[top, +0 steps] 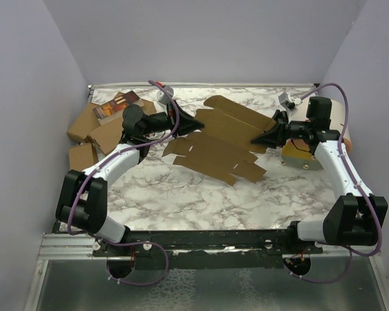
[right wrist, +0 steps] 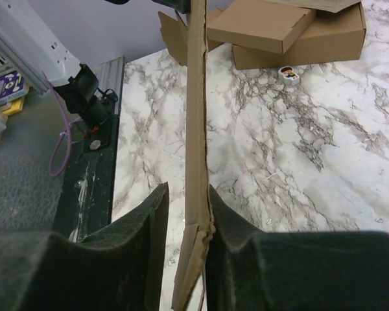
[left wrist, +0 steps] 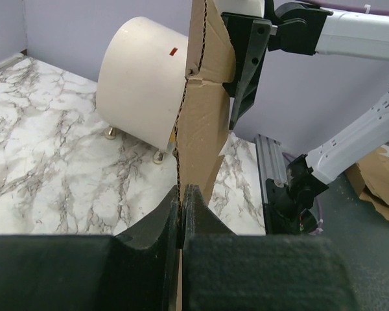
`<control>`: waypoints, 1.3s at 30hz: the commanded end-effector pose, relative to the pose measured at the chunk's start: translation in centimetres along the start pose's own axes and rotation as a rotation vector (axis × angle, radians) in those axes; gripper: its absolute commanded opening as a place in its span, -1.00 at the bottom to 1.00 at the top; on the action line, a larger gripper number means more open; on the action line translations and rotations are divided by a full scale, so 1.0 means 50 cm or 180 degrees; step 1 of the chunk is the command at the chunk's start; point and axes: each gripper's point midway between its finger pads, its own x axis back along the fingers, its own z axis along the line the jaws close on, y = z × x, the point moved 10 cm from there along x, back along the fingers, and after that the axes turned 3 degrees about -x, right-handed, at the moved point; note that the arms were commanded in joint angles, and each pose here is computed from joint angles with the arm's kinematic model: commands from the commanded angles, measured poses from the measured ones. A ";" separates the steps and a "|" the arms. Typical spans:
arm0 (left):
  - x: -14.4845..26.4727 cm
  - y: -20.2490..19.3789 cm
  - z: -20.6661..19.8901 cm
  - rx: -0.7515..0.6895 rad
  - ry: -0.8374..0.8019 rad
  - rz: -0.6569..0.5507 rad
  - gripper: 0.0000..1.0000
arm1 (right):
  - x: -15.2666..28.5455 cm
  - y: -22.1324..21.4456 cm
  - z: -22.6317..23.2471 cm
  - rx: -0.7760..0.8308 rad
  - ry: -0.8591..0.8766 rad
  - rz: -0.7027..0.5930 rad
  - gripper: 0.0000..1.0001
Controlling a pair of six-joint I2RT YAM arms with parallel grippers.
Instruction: Fold the paper box
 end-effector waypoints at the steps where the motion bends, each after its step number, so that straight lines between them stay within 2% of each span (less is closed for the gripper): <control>1: -0.001 0.007 -0.002 -0.0074 -0.0125 -0.0019 -1.00 | -0.004 -0.002 -0.002 -0.0014 0.0008 0.0012 -0.54; 6: -0.002 0.009 -0.002 -0.0073 -0.0139 -0.0019 -1.00 | -0.004 -0.002 -0.002 -0.0014 -0.0003 0.0015 -0.64; 16: 0.000 0.013 -0.006 -0.0146 -0.0149 0.0044 -1.00 | -0.003 0.000 -0.002 -0.0005 -0.0041 0.0036 -0.64; 22: -0.002 0.015 -0.005 -0.0142 -0.0150 0.0042 -1.00 | -0.004 -0.003 -0.006 -0.0045 -0.0033 0.0039 -0.96; 30: 0.001 0.015 -0.004 -0.0109 -0.0066 0.0036 -1.00 | -0.005 -0.001 0.003 -0.0049 0.0092 -0.0008 -0.98; 35: 0.030 0.017 0.001 -0.0048 0.0241 -0.0074 -0.44 | -0.005 0.000 0.007 -0.0063 0.0119 -0.0029 -0.98; 39: 0.088 0.025 0.004 0.0003 0.0702 -0.0311 -0.23 | -0.004 -0.001 0.007 -0.0091 0.0085 -0.0032 -0.98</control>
